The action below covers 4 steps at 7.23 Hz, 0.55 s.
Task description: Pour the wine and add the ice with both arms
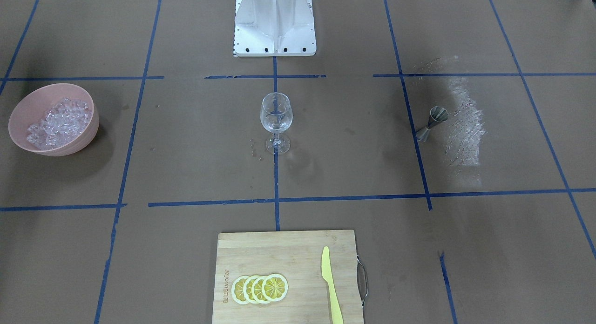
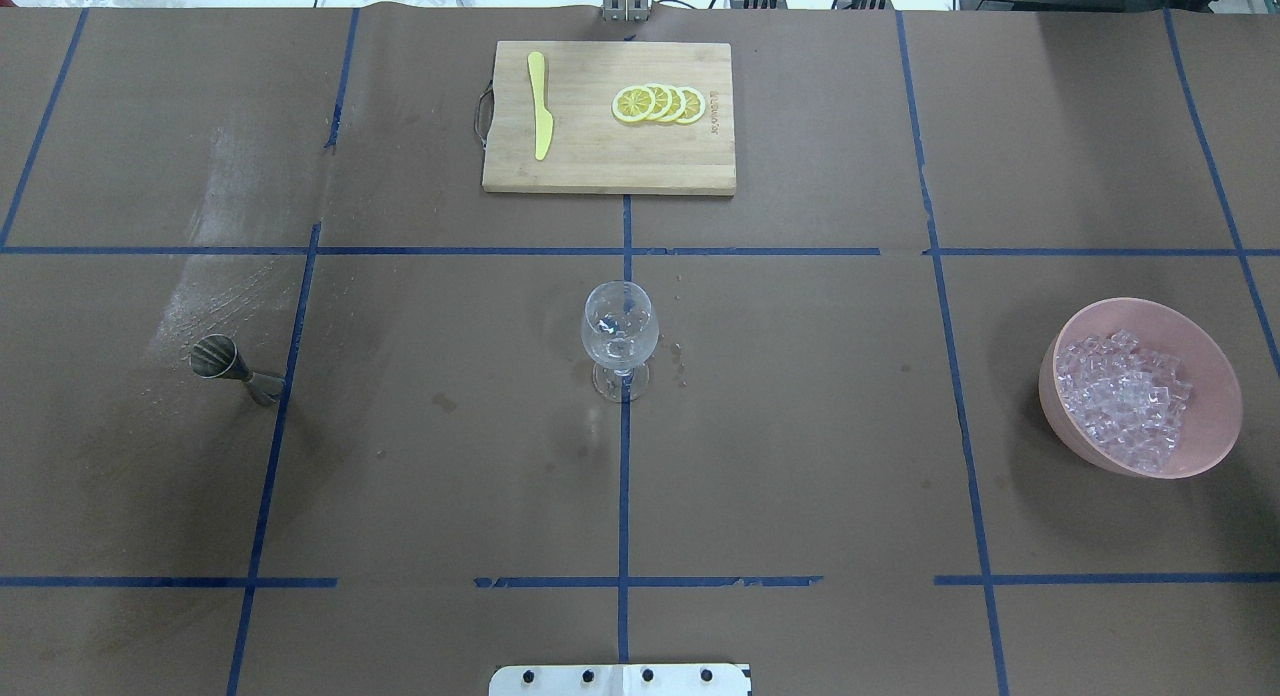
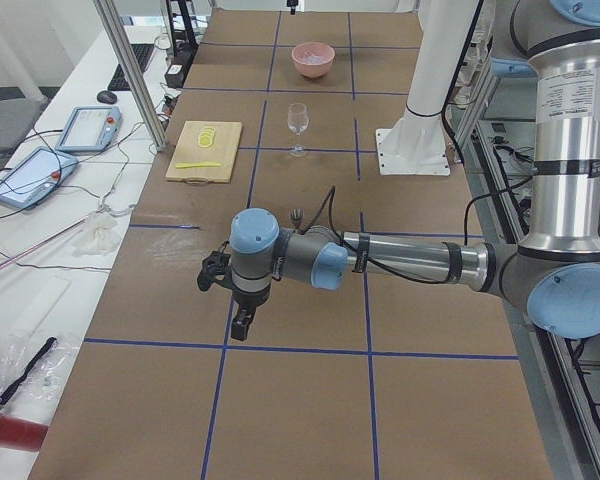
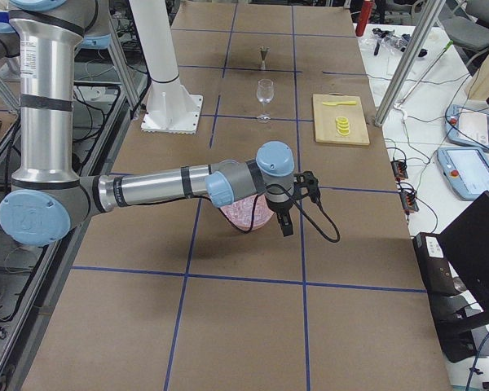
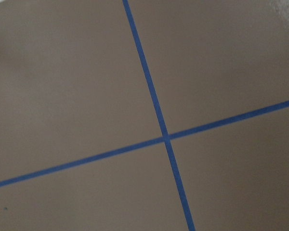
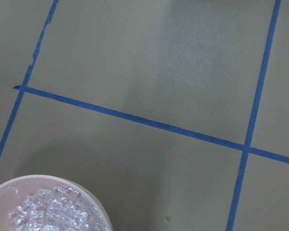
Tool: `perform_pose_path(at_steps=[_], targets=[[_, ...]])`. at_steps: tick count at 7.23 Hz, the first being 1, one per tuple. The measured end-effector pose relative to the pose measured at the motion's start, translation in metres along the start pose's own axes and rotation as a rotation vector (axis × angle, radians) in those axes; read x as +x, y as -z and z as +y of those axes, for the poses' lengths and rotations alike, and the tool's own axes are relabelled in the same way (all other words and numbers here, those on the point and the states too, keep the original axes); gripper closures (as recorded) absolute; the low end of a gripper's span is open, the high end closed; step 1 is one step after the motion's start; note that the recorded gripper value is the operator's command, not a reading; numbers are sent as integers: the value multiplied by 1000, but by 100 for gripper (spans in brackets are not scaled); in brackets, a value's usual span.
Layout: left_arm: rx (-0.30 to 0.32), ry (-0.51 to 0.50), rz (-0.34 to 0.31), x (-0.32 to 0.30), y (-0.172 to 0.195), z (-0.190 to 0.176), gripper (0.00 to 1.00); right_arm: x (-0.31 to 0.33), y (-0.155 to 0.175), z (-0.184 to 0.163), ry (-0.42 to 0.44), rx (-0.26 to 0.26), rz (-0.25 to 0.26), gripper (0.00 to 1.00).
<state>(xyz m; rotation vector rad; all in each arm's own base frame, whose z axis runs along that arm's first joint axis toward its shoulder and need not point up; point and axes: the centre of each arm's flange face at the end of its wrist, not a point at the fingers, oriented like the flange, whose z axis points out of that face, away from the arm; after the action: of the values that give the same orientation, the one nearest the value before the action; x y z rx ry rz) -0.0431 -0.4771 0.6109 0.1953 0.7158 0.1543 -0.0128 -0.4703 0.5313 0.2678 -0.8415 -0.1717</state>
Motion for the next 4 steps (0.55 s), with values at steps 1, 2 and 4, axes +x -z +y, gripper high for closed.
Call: perform_pose_path(at_steps=[1,2,4], targets=[[-10,19,24,0,2,9,0,-30,-3,0,-10,-2,-8,2],[-9,21,29,2,4,10,0,-62,-16,3,-27,7,-7,2],[-3,16,30,4,7,8,0,-114,-58,29,-60,55,-6,10]])
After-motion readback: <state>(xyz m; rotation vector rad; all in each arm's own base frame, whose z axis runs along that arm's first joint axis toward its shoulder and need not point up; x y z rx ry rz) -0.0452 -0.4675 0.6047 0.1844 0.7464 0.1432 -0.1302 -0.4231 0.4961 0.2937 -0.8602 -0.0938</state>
